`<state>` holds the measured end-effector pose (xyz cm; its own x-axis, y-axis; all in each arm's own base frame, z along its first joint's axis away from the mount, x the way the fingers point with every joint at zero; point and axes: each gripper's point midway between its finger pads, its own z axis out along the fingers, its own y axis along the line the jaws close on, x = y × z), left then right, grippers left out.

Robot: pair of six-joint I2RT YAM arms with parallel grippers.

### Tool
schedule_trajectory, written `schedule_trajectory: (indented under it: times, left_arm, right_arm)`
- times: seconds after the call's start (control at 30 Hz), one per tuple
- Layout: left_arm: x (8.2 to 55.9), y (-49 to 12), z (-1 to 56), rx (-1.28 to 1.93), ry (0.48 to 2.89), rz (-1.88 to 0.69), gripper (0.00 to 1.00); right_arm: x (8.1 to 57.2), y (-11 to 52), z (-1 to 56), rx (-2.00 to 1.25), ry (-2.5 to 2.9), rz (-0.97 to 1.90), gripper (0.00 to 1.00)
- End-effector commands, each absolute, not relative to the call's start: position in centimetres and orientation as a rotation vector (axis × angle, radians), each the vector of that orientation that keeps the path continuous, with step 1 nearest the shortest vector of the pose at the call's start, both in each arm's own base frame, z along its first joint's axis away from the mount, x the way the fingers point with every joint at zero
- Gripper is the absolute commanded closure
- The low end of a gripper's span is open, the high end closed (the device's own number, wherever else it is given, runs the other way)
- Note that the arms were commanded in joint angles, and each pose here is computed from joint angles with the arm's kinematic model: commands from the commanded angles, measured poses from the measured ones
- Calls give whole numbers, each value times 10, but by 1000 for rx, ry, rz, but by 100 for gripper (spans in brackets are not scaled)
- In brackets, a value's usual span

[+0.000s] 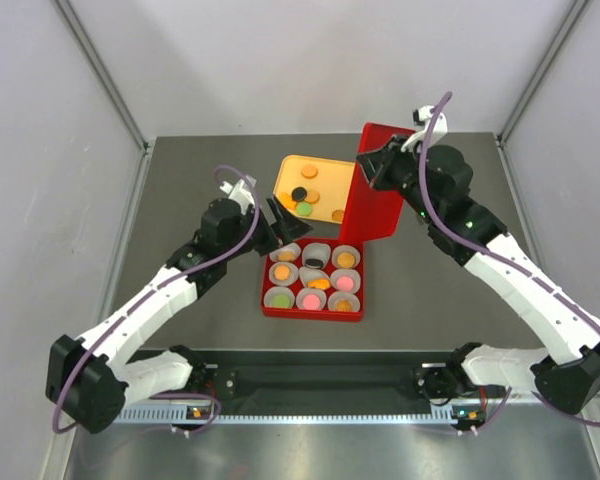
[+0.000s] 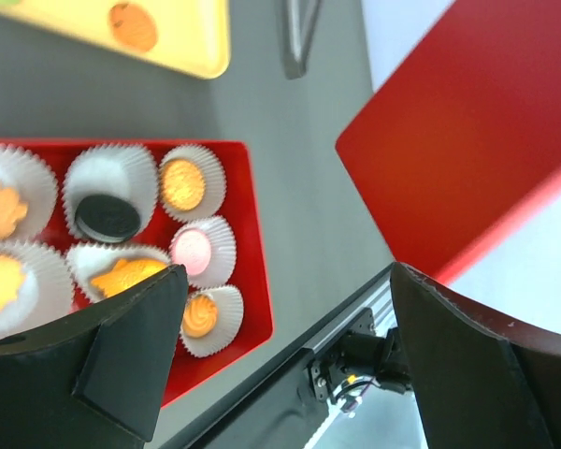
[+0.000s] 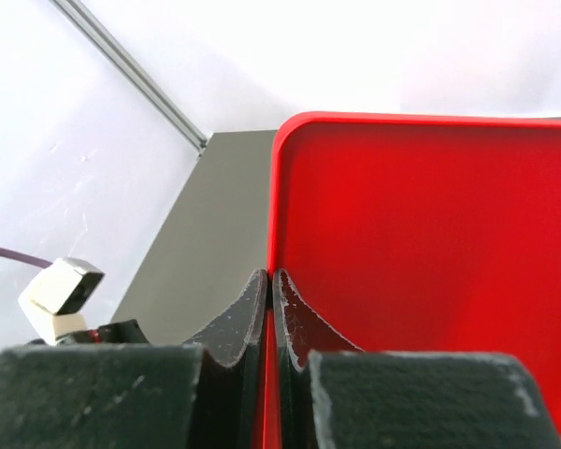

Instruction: Pack the cookies

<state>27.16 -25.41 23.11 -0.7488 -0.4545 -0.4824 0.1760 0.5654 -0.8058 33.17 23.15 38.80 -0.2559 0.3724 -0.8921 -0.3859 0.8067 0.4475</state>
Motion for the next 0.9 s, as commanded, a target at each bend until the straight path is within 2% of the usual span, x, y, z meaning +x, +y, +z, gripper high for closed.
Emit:
schedule_trajectory:
  times: [0.0, 0.23, 0.47, 0.77, 0.87]
  left_arm:
    - [277, -263, 289, -41, 1940, -1200, 6]
    - [277, -283, 322, 128, 1849, -1115, 6]
    - [291, -305, 308, 300, 1851, -993, 7]
    - [302, -327, 305, 391, 1785, -980, 7]
    - [302, -335, 302, 420, 1771, -971, 10]
  right_arm:
    - [331, 244, 435, 0, 1566, 791, 100]
    - [336, 255, 423, 4, 1636, 761, 100]
    - [339, 265, 415, 6, 1695, 723, 100]
    - [341, 276, 401, 41, 1760, 729, 100]
    - [342, 281, 394, 51, 1790, 732, 100]
